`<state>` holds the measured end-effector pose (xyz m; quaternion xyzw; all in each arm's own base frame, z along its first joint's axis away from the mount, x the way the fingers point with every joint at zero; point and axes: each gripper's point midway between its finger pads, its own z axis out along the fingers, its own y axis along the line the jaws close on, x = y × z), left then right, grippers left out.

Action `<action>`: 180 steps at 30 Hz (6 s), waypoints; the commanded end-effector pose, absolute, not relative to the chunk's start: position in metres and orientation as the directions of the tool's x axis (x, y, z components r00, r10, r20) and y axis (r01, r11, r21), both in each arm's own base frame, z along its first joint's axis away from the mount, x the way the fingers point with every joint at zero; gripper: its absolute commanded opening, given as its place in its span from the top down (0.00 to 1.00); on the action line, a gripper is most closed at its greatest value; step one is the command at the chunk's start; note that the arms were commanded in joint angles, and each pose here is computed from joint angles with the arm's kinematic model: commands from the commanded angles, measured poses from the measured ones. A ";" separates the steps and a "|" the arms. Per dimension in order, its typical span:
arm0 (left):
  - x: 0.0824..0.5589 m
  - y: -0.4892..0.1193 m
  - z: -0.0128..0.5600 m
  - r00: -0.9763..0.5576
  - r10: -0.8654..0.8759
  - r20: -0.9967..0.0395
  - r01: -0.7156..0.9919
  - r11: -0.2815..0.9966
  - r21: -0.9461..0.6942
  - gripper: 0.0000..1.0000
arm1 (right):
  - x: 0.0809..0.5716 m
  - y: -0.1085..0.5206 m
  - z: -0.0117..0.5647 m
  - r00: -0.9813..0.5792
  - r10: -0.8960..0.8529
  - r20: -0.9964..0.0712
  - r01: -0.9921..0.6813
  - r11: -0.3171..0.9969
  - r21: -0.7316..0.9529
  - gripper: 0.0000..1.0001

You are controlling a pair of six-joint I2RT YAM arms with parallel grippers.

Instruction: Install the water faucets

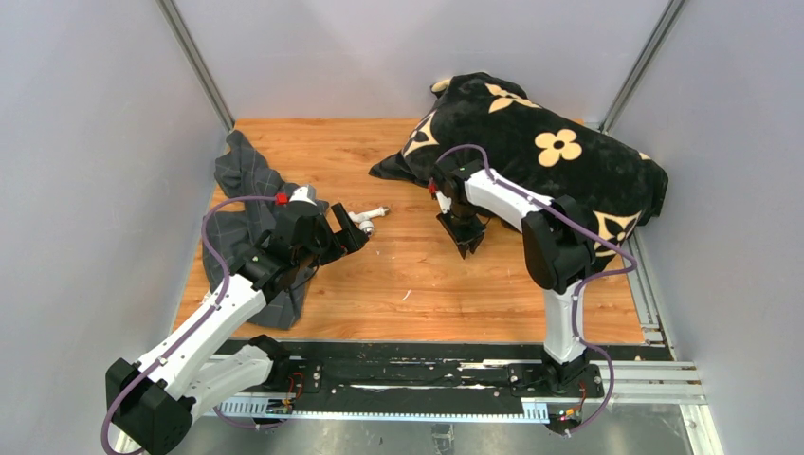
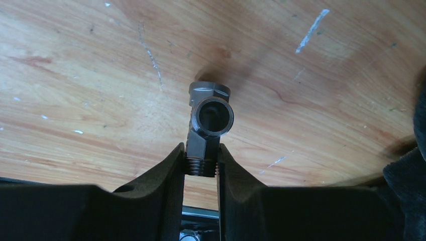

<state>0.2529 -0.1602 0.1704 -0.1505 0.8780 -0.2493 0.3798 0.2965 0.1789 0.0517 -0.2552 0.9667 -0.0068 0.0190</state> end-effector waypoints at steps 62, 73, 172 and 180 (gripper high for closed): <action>0.256 -0.165 0.182 -0.666 -0.419 -0.617 -0.016 0.835 -0.551 0.02 | 0.357 0.194 0.079 -0.909 0.155 -0.386 0.115 0.986 0.124 0.55; 0.252 -0.163 0.188 -0.658 -0.416 -0.628 -0.004 0.835 -0.550 0.02 | 0.380 0.196 0.042 -0.882 0.298 -0.366 0.272 0.954 0.122 0.52; 0.209 -0.284 0.164 -0.968 -0.129 -0.215 0.156 0.361 -0.920 0.80 | 0.210 0.335 0.166 -0.317 -0.462 -0.828 -0.935 0.301 0.189 0.95; 0.218 -0.269 0.154 -0.942 -0.198 -0.271 0.150 0.475 -0.867 1.00 | 0.221 0.325 0.155 -0.411 -0.476 -0.778 -0.883 0.419 0.210 0.61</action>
